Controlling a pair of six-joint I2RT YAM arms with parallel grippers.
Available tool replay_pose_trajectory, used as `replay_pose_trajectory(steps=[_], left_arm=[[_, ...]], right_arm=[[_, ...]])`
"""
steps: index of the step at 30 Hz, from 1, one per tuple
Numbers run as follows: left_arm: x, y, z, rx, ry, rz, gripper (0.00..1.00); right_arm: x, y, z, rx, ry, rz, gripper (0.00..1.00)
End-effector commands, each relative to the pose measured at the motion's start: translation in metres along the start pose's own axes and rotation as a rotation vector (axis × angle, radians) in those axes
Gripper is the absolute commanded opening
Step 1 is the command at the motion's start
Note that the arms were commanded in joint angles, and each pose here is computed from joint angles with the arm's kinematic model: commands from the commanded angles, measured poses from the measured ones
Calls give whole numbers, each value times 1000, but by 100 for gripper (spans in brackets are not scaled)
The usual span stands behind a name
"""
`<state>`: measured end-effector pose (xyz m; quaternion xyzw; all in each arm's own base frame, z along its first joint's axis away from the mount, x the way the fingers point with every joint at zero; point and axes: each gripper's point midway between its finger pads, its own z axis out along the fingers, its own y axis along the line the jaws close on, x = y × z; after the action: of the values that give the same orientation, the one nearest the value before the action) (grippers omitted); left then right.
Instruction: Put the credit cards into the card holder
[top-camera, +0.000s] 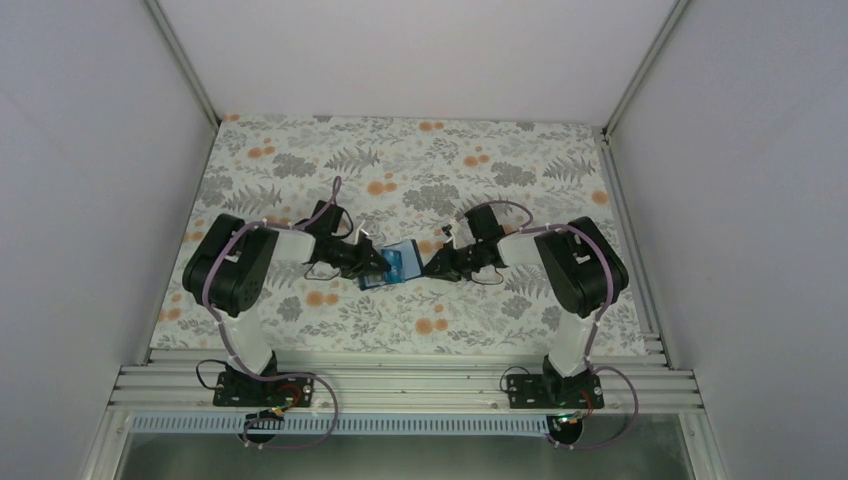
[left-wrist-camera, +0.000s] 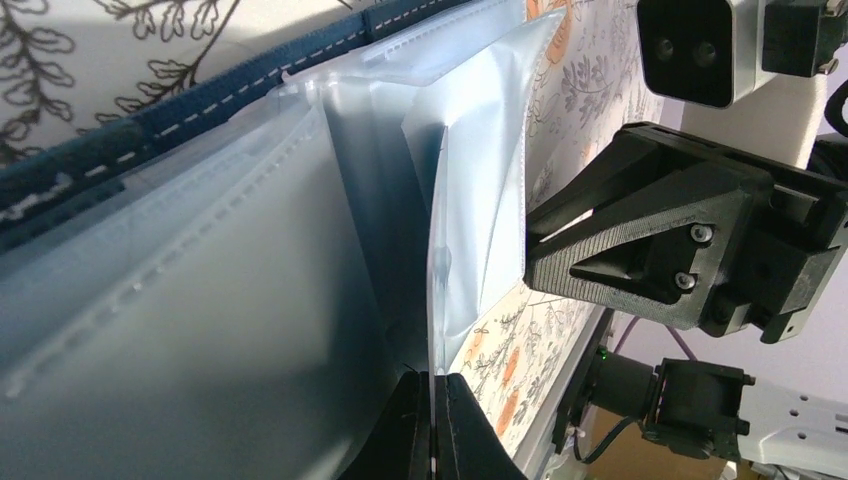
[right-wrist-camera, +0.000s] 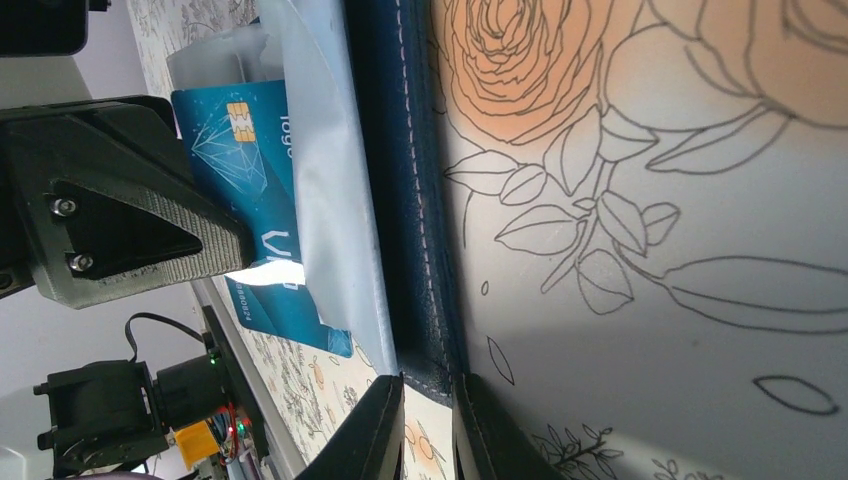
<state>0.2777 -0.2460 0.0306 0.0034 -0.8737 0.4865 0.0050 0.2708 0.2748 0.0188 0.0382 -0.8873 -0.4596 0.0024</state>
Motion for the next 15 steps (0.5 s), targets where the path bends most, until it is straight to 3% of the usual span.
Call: replay_pose_trajectory(steps=[1,15], left_arm=[[-3,1,-5,-28,-37,-47,2],[1,5,-21,-91,-144,-144,2]], right_arm=[[-3,-1,5,5,-1,-19,16],[-4,0,7,-4,18,-24,16]])
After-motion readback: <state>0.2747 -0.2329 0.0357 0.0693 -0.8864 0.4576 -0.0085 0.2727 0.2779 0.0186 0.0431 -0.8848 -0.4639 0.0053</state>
